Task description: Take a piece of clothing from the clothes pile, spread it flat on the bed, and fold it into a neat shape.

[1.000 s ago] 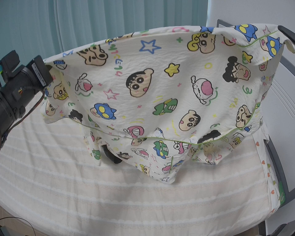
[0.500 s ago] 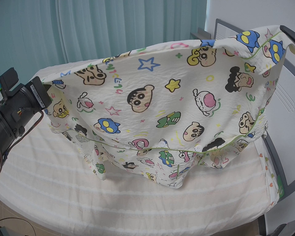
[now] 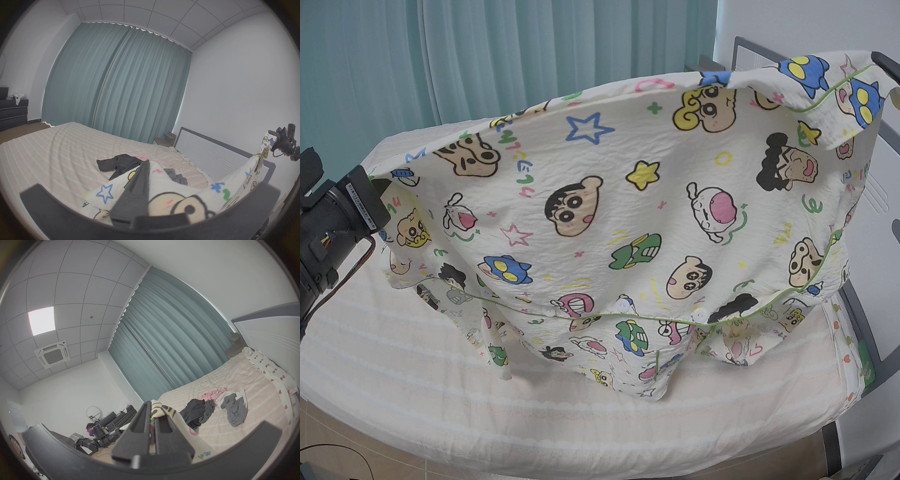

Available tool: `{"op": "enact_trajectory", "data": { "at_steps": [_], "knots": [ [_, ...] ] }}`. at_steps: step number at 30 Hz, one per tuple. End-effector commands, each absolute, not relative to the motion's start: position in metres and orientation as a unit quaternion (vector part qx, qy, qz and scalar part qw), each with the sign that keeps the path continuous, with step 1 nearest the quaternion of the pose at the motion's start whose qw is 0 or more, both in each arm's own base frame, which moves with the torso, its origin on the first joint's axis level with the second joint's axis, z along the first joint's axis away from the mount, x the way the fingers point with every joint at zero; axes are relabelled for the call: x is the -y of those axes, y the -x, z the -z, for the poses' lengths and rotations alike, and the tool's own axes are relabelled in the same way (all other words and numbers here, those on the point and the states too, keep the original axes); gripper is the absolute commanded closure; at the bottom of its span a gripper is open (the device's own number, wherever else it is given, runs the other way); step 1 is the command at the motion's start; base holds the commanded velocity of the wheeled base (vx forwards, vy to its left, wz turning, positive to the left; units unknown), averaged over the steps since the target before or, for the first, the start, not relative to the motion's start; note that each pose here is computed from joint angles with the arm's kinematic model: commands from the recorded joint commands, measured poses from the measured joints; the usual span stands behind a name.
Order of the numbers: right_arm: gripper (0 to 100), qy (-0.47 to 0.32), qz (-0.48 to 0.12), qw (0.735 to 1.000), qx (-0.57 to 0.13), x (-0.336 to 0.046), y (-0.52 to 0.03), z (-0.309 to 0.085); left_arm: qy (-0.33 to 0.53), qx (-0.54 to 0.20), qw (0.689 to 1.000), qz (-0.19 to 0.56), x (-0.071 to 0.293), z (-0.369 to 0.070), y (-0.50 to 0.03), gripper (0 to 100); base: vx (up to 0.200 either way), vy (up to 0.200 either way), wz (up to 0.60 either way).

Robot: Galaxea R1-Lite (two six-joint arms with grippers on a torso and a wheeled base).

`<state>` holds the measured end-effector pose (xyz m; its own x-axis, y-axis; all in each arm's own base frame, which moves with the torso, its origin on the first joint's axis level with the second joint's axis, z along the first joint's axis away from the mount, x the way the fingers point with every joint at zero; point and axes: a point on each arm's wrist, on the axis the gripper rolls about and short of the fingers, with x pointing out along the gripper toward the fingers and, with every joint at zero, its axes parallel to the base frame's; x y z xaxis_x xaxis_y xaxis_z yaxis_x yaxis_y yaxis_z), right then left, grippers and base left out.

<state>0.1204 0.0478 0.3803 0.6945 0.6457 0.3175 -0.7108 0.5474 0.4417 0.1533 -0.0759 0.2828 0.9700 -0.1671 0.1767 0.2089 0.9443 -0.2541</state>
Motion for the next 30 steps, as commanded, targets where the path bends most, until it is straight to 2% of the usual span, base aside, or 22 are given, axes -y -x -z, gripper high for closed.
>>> {"op": "enact_trajectory", "data": {
  "at_steps": [1,30],
  "knots": [
    [100,-0.278,-0.388,0.877,0.059,-0.0482,-0.1201,-0.3805,0.139,0.081,0.982,0.099,0.0737,-0.284,-0.1496,100,0.0,0.2,0.0],
    [100,-0.279,-0.398,0.873,0.051,-0.0516,-0.1197,-0.3784,0.139,0.085,0.983,0.086,0.0703,-0.2851,-0.1506,100,0.0,0.2,0.0]
  ]
}}
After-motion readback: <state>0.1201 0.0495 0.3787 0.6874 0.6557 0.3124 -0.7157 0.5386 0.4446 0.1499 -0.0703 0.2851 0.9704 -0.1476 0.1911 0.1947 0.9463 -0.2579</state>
